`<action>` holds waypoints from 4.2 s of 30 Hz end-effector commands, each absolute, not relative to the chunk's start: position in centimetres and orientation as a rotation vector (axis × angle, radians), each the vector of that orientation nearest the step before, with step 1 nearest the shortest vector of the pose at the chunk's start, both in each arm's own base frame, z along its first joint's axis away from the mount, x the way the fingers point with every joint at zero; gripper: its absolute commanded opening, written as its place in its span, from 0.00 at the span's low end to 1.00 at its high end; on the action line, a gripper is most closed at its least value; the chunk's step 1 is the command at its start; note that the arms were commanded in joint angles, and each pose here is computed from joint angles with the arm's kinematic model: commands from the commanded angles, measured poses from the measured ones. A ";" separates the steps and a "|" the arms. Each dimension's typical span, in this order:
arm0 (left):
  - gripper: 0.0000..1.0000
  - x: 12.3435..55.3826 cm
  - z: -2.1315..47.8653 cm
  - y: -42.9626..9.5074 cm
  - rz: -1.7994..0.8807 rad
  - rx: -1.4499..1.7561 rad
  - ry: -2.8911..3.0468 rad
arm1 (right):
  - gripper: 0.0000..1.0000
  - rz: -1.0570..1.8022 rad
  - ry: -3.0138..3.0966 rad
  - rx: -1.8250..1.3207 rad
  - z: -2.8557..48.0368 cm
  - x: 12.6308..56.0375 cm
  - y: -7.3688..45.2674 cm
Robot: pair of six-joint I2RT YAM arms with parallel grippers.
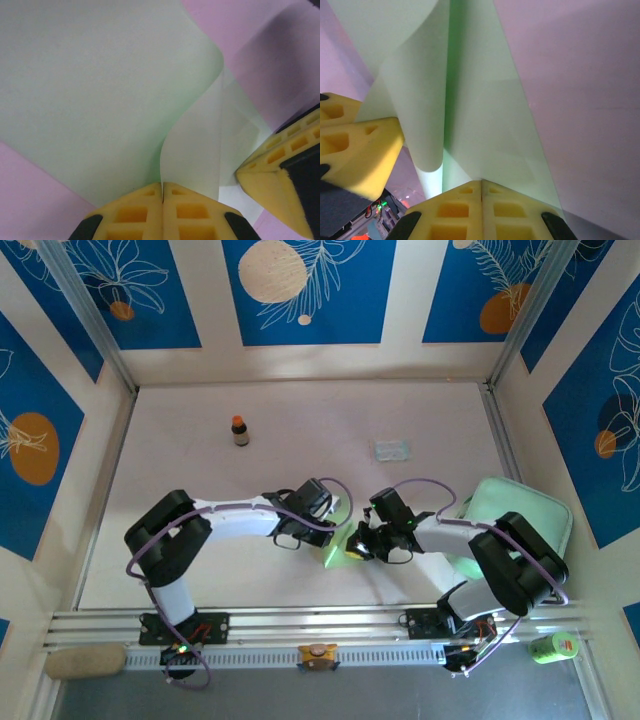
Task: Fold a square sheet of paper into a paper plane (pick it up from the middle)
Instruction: Fold the triangle a second time at the center of the table.
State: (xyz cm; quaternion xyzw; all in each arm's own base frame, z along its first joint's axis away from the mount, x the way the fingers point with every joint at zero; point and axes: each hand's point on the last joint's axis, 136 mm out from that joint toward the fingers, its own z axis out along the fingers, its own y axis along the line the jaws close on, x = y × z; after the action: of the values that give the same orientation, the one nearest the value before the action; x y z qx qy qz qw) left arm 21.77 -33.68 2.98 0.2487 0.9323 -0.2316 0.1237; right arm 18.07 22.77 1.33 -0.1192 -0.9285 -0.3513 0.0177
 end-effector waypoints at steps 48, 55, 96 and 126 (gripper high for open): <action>0.08 22.2 2.6 -33.8 -0.623 0.876 2.669 | 0.04 -0.998 -2.897 -0.398 0.3 17.5 21.4; 0.08 22.1 2.2 -33.5 -0.612 0.868 2.685 | 0.04 -0.999 -2.898 -0.395 0.4 17.5 21.4; 0.02 21.8 0.9 -32.8 -0.622 0.848 2.727 | 0.05 -1.288 -2.932 -0.380 5.1 20.3 22.3; 0.04 21.9 1.0 -33.3 -0.656 0.850 2.725 | 0.04 -1.171 -2.888 -0.469 1.1 22.4 23.4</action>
State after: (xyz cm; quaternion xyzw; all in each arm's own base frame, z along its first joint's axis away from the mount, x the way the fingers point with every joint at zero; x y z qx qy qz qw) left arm 22.13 -33.79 2.14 0.2894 0.9218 -0.2264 0.1233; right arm 23.26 24.09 2.33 -0.1386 -0.9090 -0.3928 -0.0160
